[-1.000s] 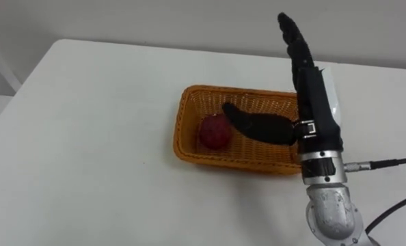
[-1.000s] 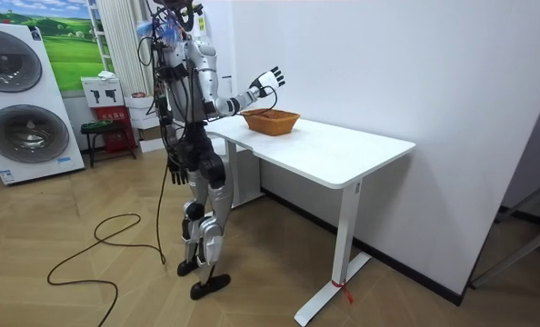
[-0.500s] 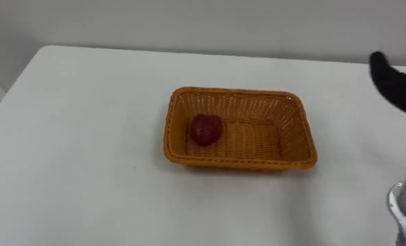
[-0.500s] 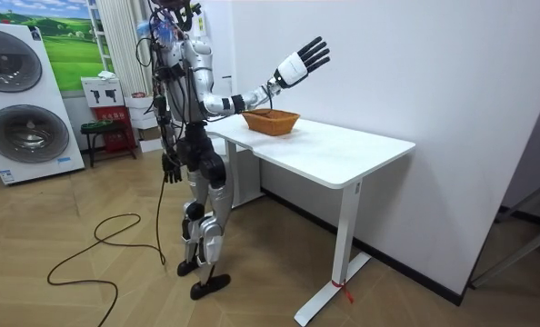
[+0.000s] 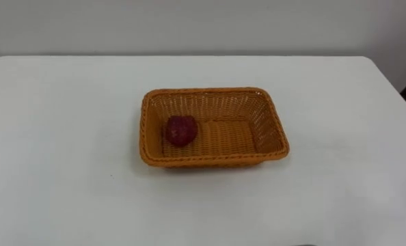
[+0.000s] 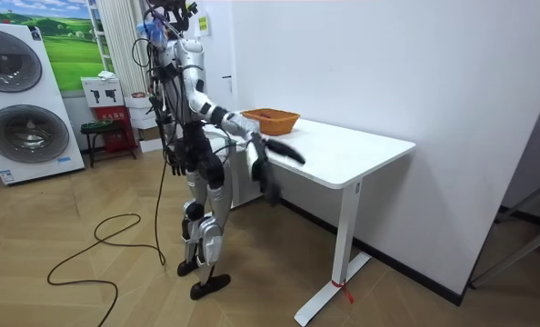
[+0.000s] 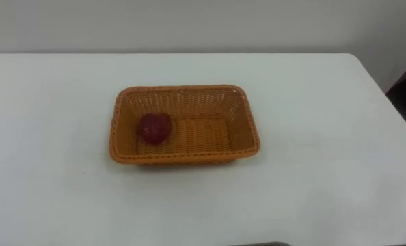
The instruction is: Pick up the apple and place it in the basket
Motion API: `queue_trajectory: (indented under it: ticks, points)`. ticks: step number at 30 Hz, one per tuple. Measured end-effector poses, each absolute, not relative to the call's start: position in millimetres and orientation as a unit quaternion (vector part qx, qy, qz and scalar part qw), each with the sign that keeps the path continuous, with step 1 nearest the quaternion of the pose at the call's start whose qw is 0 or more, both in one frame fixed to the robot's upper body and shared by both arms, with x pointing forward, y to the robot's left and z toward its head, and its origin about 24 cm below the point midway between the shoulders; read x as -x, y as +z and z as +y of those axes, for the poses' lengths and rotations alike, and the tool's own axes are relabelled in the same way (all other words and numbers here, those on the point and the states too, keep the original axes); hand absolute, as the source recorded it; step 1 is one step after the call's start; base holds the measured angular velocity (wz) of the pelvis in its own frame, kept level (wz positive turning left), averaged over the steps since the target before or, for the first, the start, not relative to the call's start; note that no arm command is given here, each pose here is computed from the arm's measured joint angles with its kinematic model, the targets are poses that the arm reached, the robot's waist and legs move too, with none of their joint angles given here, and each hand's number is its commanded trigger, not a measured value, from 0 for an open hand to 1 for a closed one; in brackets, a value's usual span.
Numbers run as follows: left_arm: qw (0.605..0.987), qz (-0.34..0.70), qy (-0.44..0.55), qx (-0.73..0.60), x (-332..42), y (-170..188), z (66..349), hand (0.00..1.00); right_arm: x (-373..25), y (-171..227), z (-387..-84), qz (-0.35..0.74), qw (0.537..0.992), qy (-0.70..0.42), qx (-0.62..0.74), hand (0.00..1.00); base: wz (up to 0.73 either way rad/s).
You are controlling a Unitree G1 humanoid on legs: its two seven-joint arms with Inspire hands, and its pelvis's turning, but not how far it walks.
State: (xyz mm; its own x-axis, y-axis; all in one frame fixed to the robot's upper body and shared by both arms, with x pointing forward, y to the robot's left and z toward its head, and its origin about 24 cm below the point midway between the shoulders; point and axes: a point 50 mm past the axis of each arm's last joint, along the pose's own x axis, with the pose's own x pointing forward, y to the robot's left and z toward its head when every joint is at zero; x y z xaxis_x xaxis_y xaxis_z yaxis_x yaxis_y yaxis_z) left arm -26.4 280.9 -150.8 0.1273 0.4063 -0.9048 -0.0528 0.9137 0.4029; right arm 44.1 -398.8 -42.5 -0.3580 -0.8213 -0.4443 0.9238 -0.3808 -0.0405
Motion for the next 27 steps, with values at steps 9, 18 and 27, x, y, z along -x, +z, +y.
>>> queue_trajectory:
  ticks: [9,18,27]
  points:
    - [0.734,0.655,0.137,-0.119,27,-154,272,0.0,25,-127,-324,0.42,0.488,-0.746,-0.172,0.0,-0.03]
    - [0.726,0.67,0.107,-0.115,21,-159,264,0.0,40,-153,-283,0.621,0.619,-0.48,-0.027,0.0,-0.02]
    - [0.716,0.684,0.075,-0.118,20,-164,248,0.0,37,-160,-270,0.701,0.653,-0.262,0.117,0.0,0.02]
